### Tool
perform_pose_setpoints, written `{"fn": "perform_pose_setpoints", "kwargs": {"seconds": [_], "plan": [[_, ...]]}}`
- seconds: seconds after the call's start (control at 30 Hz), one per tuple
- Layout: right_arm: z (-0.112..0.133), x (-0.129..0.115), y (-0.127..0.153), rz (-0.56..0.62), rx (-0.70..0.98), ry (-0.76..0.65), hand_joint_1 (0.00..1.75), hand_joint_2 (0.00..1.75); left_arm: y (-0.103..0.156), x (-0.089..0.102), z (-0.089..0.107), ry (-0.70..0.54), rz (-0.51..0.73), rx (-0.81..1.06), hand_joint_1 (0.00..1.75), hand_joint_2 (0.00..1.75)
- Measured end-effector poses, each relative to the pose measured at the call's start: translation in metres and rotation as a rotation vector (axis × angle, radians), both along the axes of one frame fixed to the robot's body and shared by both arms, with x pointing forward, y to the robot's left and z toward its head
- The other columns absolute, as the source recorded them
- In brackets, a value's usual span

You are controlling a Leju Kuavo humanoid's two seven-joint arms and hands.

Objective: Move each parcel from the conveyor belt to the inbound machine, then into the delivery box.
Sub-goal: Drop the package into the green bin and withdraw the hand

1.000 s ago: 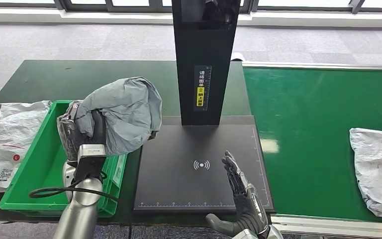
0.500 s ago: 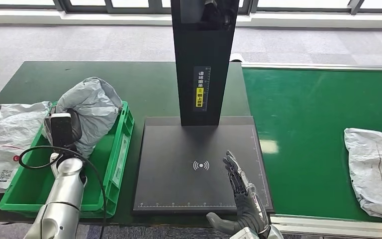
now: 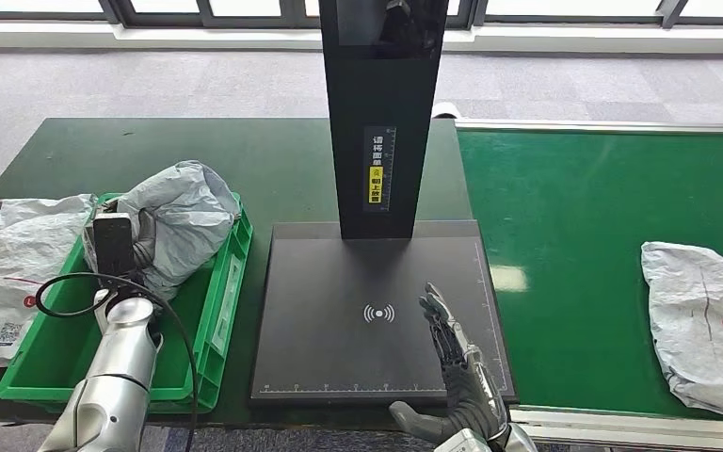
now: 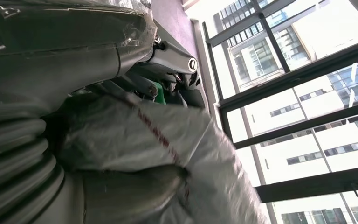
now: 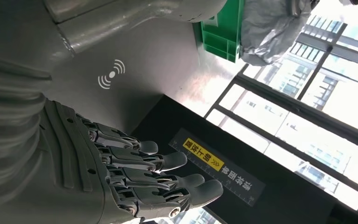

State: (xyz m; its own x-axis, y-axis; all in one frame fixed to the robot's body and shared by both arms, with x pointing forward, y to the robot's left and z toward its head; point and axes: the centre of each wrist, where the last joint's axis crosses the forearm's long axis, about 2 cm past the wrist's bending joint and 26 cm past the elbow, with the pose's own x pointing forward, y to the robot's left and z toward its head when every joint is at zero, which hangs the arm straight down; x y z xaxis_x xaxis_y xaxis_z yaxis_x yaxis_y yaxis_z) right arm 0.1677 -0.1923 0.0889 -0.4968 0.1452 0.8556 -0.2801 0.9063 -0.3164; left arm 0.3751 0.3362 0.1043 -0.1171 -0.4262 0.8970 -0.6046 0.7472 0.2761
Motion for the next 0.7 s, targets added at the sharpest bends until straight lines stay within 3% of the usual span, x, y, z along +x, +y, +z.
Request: {"fn": "perform_pose_setpoints", "kwargs": {"seconds": [0.47,0.7], "plan": [[0.001,0.001,0.0,0.003,-0.007,-0.009,0.0,1.75,-0.015,-0.018,0.011,-0.122,0.006,-0.08,0.0,0.0],[0.001,0.003,-0.004,-0.064,-0.048,-0.016,0.0,1.75,-0.028,-0.043,0.019,-0.214,0.123,-0.041,0.0,0.0]]}}
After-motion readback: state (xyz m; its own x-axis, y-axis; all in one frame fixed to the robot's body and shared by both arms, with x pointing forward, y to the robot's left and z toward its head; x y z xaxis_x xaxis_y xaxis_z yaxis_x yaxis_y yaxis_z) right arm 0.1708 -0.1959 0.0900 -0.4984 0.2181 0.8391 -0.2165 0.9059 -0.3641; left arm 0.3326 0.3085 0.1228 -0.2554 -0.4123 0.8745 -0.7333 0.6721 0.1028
